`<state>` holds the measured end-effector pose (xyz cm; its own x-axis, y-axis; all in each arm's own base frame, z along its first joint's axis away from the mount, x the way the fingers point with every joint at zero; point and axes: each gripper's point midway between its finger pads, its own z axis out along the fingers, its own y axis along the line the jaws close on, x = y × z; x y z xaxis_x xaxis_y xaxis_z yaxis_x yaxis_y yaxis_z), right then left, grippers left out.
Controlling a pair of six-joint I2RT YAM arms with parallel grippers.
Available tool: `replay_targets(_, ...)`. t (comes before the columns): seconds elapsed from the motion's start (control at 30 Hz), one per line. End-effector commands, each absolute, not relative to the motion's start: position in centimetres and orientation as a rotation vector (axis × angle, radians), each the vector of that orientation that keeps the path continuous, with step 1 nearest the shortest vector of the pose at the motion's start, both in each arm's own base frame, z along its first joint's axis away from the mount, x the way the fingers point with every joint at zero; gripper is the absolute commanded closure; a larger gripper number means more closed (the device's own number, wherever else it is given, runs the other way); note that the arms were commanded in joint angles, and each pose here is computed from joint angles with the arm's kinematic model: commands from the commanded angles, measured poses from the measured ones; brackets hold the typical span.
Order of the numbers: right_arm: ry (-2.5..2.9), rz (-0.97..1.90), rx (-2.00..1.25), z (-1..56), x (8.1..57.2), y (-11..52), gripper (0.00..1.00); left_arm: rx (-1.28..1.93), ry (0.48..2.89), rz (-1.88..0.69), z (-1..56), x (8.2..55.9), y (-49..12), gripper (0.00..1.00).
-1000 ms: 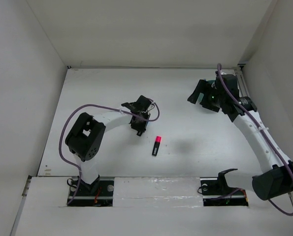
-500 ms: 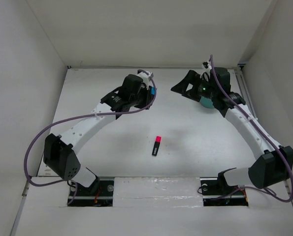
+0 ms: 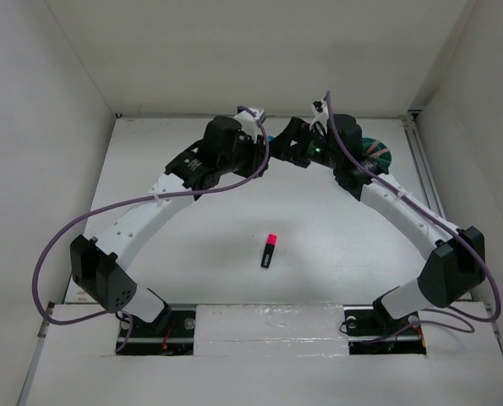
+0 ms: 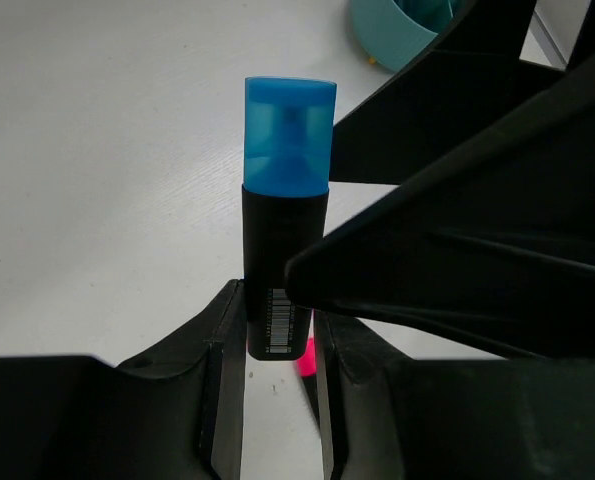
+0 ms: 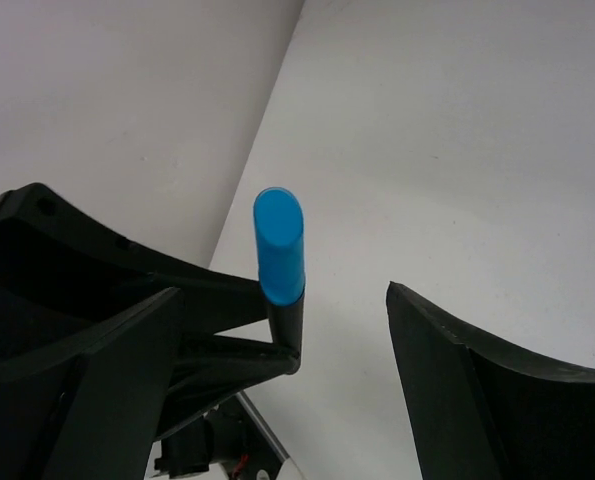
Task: Sort the stationery into containers
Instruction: Pass the stationery from the left arm to the right
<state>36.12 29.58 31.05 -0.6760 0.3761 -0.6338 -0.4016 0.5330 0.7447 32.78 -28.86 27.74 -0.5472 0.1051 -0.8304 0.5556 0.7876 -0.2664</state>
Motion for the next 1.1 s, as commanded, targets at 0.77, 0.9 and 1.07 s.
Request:
replay_targets(0.77,1.750,1.297,-0.058,36.1,38.7,32.1,0.54,0.505,2.003,-0.669,31.7,32.0,-28.4,1.00)
replay_targets(0.9,1.751,1.304,-0.066,36.1,38.4,32.0,0.45,0.499,2.013,-0.656,31.3,32.3,-28.3,1.00)
replay_targets(1.07,1.764,1.294,-0.054,35.4,38.3,31.8,0.68,0.493,2.022,-0.643,30.9,32.5,-28.3,1.00)
